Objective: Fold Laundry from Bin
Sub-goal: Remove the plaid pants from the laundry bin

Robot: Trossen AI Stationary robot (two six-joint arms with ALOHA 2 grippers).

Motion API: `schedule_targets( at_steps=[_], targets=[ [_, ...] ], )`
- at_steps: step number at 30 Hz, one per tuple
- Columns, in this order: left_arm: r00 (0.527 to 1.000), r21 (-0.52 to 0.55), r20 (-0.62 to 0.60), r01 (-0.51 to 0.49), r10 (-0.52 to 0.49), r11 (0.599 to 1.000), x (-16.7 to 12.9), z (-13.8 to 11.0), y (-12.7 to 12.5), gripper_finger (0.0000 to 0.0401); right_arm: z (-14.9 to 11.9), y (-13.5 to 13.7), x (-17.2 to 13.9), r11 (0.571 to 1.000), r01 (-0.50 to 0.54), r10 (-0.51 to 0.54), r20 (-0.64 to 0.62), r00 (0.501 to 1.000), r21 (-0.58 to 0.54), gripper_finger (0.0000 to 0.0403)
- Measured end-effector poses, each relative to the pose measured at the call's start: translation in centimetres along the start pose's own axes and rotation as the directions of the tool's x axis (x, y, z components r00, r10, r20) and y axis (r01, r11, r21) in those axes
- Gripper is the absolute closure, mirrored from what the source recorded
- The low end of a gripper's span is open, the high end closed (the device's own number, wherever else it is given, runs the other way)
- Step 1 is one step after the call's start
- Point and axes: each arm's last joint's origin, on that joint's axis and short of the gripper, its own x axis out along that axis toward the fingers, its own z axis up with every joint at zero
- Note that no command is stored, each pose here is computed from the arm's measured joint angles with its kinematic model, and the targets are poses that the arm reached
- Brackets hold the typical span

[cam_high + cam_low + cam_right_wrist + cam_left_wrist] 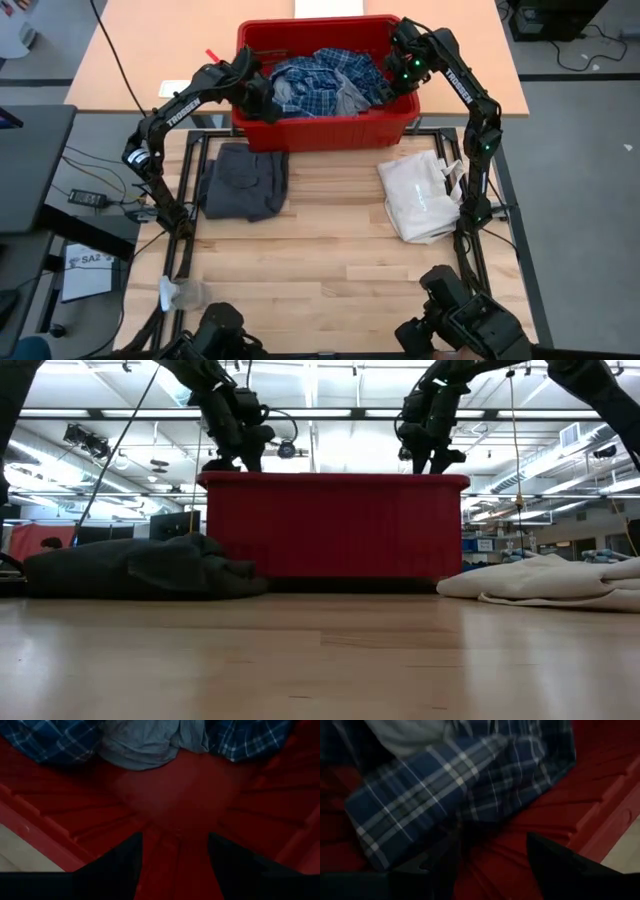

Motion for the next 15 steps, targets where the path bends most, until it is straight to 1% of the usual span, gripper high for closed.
schedule_targets(
  at_steps=[2, 5, 8, 12, 15],
  targets=[
    [1.0, -0.003, 0.03, -0.003, 0.003, 1.0, -0.3, 0.3, 0.3, 0.017, 0.0, -0.4, -0.1, 1.0, 0.002, -0.002, 0.004, 1.0, 0.001, 0.0174],
    [0.999, -0.019, 0.036, -0.013, 0.014, 1.0, -0.4, 0.3, 0.9, 0.017, 0.2, -1.2, -0.1, 1.0, 0.009, -0.009, 0.019, 1.0, 0.012, 0.0174],
    [0.999, -0.026, 0.03, -0.018, 0.018, 1.0, -0.5, 0.3, 1.1, 0.017, 0.2, -2.1, 0.1, 0.999, 0.014, -0.014, 0.0, 1.0, 0.041, 0.0174],
    [1.0, -0.02, 0.019, -0.012, 0.012, 1.0, -0.4, 0.1, 0.6, 0.017, 0.0, -2.7, 0.4, 0.997, 0.01, -0.009, -0.021, 1.0, 0.075, 0.0174],
    [0.999, -0.005, -0.031, -0.012, 0.012, 1.0, -0.2, -0.4, -0.2, 0.017, -0.6, -2.7, 0.6, 0.996, -0.016, 0.02, -0.047, 0.999, 0.087, 0.0174]
  ],
)
